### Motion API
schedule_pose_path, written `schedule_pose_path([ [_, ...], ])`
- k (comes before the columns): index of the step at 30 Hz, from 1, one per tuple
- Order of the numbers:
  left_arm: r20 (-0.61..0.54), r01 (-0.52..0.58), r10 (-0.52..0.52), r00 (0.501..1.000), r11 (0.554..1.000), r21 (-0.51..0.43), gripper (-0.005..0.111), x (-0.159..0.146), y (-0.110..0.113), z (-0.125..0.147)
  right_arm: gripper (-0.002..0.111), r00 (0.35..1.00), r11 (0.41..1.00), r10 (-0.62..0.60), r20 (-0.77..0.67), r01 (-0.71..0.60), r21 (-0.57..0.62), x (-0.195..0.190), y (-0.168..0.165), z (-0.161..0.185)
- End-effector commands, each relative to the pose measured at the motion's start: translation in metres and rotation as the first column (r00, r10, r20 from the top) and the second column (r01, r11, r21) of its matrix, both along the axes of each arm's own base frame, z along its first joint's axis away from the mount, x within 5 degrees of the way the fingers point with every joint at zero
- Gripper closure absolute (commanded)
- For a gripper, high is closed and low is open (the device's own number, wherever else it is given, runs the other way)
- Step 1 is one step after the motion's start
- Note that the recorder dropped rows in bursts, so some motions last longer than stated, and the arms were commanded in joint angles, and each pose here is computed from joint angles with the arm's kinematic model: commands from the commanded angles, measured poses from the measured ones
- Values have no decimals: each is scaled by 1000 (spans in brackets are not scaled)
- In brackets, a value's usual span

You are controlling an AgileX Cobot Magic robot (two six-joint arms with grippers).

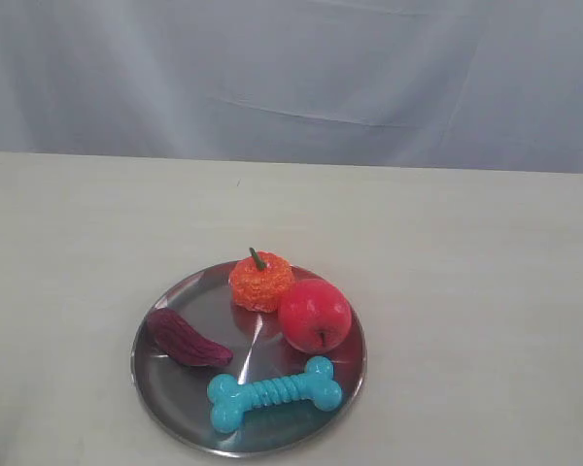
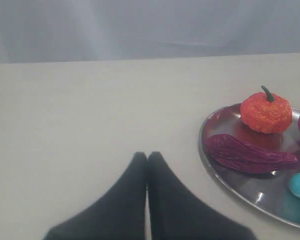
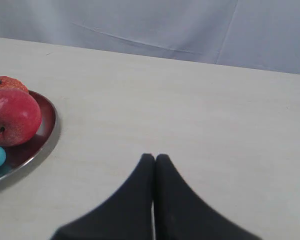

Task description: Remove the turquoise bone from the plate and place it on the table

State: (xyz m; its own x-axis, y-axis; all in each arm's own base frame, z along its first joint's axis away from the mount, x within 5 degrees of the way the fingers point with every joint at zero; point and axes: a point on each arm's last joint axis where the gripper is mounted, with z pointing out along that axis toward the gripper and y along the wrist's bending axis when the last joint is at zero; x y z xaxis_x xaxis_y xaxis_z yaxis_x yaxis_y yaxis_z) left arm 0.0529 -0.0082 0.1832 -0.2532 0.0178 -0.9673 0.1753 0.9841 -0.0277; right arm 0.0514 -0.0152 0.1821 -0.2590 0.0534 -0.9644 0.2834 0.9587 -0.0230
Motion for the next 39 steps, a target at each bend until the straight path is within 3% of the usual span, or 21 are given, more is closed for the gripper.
schedule_pose_path([
  [1, -1, 2, -2, 1000, 1000, 0, 107, 0, 0, -1, 109, 1000, 1000, -4, 5, 4, -10, 0, 0, 0],
  [27, -1, 2, -2, 1000, 1000, 0, 107, 0, 0, -1, 109, 1000, 1000, -4, 5, 4, -10, 0, 0, 0],
  [29, -1, 2, -2, 1000, 1000, 0, 107, 0, 0, -1, 109, 1000, 996, 2, -15, -4, -91, -1, -2, 0],
  [39, -1, 2, -2, 1000, 1000, 0, 107, 0, 0, -1, 109, 985, 986, 12, 174, 17, -163, 2, -2, 19],
])
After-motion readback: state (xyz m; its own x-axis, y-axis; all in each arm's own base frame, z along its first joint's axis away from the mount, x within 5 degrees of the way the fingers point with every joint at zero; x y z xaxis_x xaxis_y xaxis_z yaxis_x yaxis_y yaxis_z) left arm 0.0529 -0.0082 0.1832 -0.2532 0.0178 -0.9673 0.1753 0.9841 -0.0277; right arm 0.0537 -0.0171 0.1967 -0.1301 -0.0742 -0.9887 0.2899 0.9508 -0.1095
